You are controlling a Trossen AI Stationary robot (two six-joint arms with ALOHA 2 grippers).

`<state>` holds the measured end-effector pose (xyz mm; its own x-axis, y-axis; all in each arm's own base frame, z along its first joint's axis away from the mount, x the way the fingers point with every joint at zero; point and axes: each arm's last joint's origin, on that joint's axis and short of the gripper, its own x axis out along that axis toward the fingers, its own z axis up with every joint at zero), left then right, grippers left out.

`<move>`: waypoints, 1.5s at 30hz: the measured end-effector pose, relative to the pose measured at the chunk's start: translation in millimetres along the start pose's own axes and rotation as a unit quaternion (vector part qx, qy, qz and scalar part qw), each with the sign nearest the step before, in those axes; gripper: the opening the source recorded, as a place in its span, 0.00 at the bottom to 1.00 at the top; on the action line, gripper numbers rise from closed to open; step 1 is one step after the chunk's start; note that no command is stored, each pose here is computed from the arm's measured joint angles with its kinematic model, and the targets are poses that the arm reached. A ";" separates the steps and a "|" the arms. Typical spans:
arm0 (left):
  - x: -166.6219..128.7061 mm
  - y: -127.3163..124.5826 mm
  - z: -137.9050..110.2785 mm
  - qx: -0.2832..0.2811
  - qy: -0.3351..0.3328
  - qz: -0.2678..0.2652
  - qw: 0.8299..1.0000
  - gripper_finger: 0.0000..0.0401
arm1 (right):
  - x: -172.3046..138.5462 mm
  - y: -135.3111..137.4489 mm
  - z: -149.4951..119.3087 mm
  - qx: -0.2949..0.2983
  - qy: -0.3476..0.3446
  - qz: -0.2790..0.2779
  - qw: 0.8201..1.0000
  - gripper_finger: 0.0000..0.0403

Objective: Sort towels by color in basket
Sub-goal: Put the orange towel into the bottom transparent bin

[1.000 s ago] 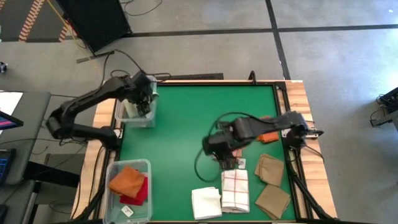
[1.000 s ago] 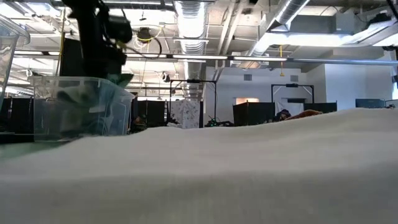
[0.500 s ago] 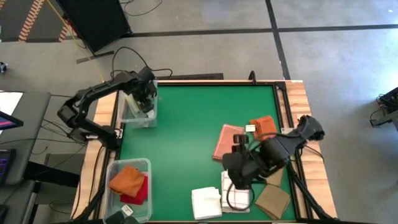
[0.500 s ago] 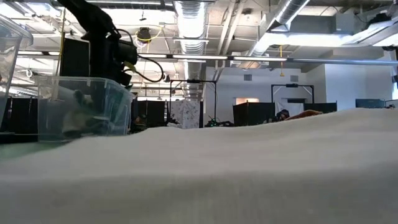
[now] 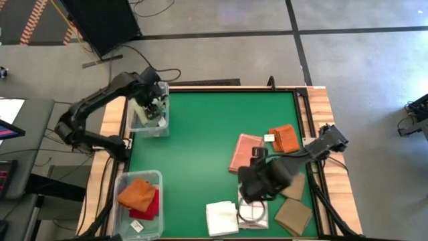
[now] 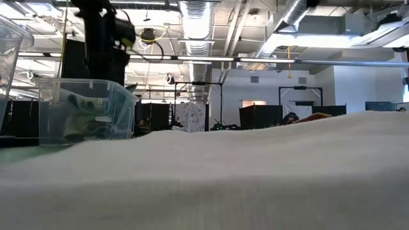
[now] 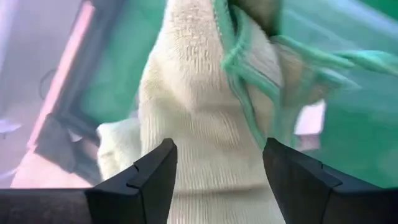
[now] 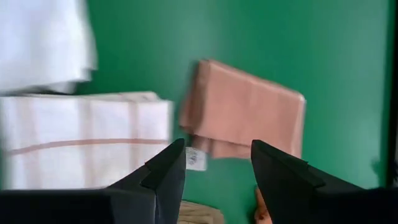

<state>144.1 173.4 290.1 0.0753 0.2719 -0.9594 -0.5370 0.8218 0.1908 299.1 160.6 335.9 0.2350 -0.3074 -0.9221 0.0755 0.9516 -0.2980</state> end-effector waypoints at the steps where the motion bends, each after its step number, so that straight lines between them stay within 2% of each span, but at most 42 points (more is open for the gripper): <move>1: -7.6 -0.8 -2.1 -0.001 -0.009 0.002 1.000 0.56 | 8.4 -2.1 0.0 0.003 0.013 -0.008 1.000 0.53; 10: -71.4 -17.0 -29.9 -0.006 -0.125 0.007 0.992 0.56 | 76.0 -23.7 -12.1 0.004 0.135 -0.070 0.988 0.53; 15: -88.1 -31.3 -42.2 -0.002 -0.173 -0.027 0.985 0.56 | 103.9 -42.9 -23.9 0.006 0.191 -0.092 0.977 0.53; 19: -94.7 -43.9 -48.8 0.011 -0.182 -0.053 0.982 0.56 | 116.1 -65.9 -41.1 0.029 0.219 -0.101 0.970 0.53; 27: -101.1 -70.3 -49.3 0.048 -0.195 -0.096 0.975 0.56 | 120.9 -115.5 -92.5 0.133 0.181 -0.076 0.972 0.53; 33: -105.5 -93.5 -43.0 0.081 -0.221 -0.132 0.963 0.56 | 124.8 -145.5 -138.8 0.252 0.177 -0.050 0.950 0.53; 40: -103.7 -124.4 -29.0 0.127 -0.233 -0.164 0.950 0.56 | 142.4 -160.4 -172.0 0.349 0.161 -0.025 0.923 0.53; 45: -92.8 -150.6 -18.4 0.167 -0.204 -0.174 0.949 0.56 | 157.0 -161.4 -179.3 0.369 0.143 0.009 0.918 0.55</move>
<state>202.5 15.2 346.6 0.5554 0.0703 -0.8286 -0.1290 0.9916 -0.0023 150.1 -41.4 195.0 -0.0136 -0.1783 -0.9839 0.7357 0.6646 -0.1306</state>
